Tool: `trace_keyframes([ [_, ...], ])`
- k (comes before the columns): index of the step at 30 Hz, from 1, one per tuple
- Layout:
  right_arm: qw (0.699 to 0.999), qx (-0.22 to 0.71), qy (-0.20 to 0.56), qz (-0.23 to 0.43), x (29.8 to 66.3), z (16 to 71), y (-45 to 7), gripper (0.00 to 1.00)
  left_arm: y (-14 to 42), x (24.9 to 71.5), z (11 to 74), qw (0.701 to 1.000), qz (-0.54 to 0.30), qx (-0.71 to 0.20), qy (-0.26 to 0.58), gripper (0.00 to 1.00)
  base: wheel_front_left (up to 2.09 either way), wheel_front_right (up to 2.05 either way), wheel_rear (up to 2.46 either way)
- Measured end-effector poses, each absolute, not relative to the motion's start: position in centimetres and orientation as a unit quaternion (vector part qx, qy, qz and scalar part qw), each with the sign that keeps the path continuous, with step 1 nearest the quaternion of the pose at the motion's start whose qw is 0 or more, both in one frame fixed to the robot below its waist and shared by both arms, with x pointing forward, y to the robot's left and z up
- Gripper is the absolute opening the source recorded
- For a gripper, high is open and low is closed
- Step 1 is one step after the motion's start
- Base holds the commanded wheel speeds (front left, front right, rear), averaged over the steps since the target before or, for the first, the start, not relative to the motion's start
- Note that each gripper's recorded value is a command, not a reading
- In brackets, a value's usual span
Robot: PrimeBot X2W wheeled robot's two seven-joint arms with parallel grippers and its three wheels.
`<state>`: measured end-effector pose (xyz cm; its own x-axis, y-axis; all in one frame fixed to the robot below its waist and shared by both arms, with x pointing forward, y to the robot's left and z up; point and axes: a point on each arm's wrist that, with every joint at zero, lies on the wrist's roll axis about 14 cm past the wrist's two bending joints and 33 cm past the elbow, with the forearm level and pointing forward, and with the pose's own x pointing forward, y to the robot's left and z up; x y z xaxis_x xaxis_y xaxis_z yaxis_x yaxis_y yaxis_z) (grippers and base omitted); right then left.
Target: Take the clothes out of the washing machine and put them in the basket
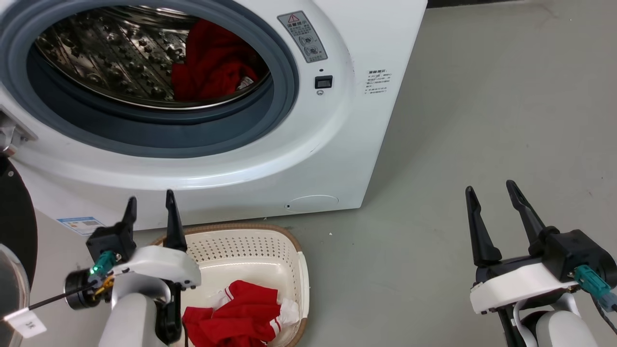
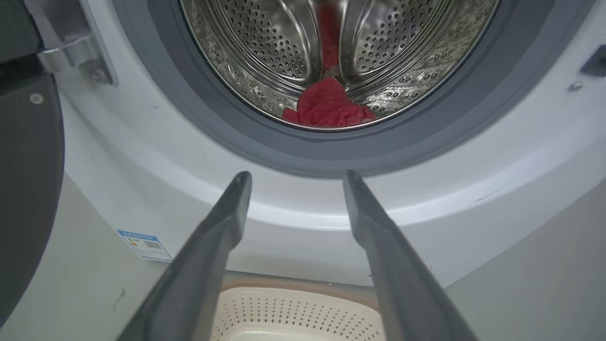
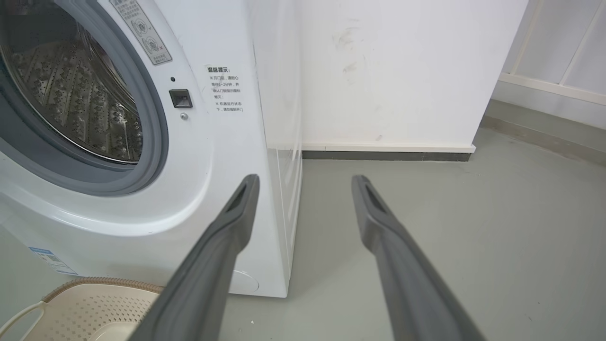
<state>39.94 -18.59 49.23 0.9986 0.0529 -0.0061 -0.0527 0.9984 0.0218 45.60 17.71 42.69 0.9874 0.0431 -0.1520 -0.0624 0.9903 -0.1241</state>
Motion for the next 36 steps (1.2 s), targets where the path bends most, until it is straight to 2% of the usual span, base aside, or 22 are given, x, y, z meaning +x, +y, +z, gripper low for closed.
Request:
trace_keyframes([
  [6,1.0,0.015,0.003,0.025,39.8,49.4,-18.6,1.0,16.9,47.6,46.1,0.998,-0.002,-0.052,0.02,1.0,0.0,0.0,0.0],
  [15,1.0,0.029,0.006,-0.001,39.6,48.6,-20.3,1.0,14.9,54.8,48.4,0.998,-0.062,-0.026,0.003,1.0,0.0,0.0,0.0],
  [26,0.997,0.046,0.049,-0.049,39.1,44.8,-23.1,1.0,13.7,64.1,46.3,0.993,-0.098,0.002,0.07,1.0,0.0,0.0,0.0],
  [36,0.989,0.059,0.105,-0.088,38.4,41.0,-25.1,1.0,12.9,70.4,41.2,0.979,-0.107,0.023,0.174,1.0,0.0,0.0,0.0],
])
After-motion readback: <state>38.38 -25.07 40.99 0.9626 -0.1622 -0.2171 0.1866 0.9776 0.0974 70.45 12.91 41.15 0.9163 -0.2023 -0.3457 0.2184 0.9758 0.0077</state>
